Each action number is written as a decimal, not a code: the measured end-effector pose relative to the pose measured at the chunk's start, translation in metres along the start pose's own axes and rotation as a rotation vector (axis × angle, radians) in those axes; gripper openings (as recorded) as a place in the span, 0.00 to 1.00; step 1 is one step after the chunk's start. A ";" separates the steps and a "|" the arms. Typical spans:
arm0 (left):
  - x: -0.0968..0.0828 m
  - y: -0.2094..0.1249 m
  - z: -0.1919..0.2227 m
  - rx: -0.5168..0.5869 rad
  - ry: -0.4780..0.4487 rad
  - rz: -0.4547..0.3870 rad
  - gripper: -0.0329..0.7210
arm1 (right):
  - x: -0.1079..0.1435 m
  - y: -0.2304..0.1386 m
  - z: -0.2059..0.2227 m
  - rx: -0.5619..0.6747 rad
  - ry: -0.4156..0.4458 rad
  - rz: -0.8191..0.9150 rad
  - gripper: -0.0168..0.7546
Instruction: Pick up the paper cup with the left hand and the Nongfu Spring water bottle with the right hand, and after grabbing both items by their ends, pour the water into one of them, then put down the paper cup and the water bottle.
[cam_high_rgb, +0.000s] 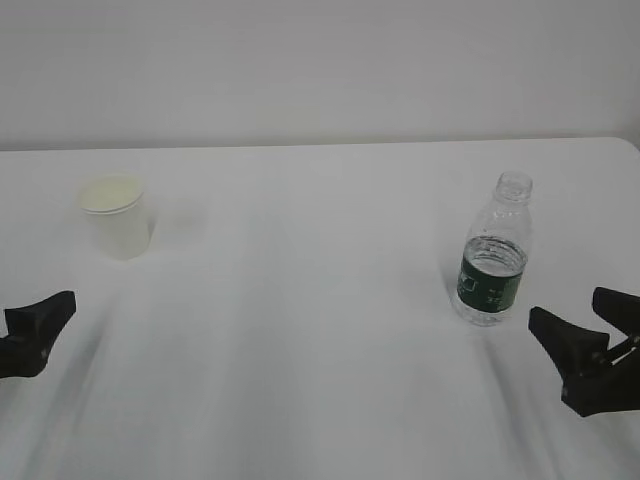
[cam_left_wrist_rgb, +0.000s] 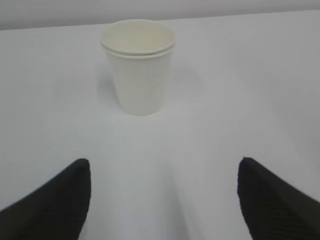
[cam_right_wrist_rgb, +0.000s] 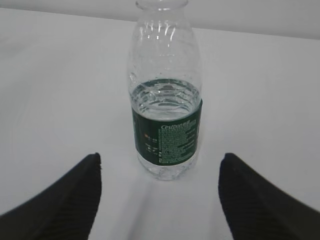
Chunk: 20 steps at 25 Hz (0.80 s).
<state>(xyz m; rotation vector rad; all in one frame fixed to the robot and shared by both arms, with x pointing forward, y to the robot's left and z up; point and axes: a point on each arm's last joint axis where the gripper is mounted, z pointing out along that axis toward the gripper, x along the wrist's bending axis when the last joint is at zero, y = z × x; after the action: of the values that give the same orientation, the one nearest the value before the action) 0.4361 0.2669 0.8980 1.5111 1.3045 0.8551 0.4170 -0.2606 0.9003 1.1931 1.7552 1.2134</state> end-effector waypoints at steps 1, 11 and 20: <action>0.000 0.001 0.001 -0.006 0.000 0.000 0.95 | 0.000 0.000 0.000 0.000 0.000 0.000 0.76; 0.000 0.005 0.005 -0.022 -0.002 0.002 0.92 | -0.004 -0.015 0.024 0.083 0.010 0.019 0.88; 0.000 0.005 0.005 -0.021 -0.004 0.003 0.88 | -0.010 -0.016 0.049 0.077 0.010 0.018 0.88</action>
<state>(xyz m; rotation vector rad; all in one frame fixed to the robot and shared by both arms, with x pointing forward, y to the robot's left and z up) 0.4423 0.2658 0.9009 1.4977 1.2867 0.8649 0.4591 -0.2565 0.8696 1.2516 1.8171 1.1727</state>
